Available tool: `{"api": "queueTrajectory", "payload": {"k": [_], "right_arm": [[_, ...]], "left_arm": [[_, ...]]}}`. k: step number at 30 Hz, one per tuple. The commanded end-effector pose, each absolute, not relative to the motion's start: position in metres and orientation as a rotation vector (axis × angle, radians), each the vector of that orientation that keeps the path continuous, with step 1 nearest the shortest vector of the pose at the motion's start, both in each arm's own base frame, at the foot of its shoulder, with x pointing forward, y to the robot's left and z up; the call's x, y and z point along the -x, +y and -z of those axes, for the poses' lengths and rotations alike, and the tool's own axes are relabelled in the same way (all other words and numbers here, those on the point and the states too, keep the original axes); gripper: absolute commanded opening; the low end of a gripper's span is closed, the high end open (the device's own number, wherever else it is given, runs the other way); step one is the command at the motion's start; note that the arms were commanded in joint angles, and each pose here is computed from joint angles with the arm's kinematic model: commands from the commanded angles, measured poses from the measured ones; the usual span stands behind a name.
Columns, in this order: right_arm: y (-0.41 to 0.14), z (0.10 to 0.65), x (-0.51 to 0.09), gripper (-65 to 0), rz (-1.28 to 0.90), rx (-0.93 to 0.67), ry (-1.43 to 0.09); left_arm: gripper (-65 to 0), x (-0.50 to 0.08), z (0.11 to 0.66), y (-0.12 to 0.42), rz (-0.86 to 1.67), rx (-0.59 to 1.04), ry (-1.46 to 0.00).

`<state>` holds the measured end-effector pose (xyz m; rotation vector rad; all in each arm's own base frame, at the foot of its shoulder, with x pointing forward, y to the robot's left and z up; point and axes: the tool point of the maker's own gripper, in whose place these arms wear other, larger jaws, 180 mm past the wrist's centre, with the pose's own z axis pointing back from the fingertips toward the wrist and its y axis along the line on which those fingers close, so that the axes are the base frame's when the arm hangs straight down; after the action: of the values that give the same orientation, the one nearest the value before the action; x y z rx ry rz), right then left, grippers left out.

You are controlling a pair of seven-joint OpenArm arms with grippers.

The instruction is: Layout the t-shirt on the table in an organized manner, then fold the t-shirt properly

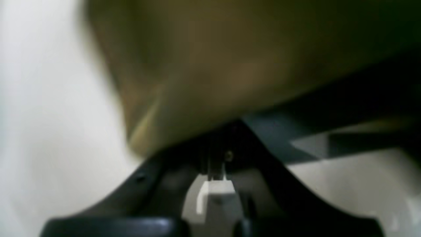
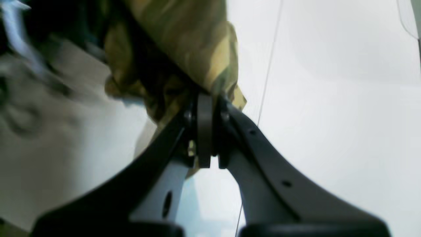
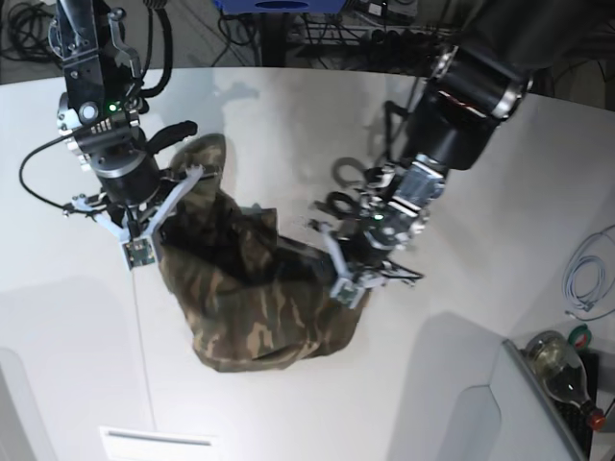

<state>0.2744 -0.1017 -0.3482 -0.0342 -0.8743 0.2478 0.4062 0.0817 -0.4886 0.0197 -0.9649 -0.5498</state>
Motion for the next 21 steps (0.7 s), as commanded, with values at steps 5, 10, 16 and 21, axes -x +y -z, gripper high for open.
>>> {"api": "queueTrajectory", "payload": {"k": [5, 10, 16, 21], "right_arm": [[-0.107, 0.34, -0.276, -64.4, -0.283, 0.055, -0.911], [-0.107, 0.342, -0.273, -64.4, -0.285, 0.054, -0.901], [-0.105, 0.327, -0.293, -64.4, -0.279, 0.054, -0.956], [-0.105, 0.324, -0.296, -64.4, -0.279, 0.057, -0.965]], "left_arm": [[-65.0, -0.417, 0.473, 0.157, 0.524, -0.164, -0.94], [-65.0, -0.417, 0.425, 0.219, 0.35, -0.227, -1.068], [-65.0, -0.384, 0.411, 0.198, 0.352, -0.193, -1.094], [-65.0, -0.373, 0.418, 0.163, 0.401, -0.126, -1.092]]}}
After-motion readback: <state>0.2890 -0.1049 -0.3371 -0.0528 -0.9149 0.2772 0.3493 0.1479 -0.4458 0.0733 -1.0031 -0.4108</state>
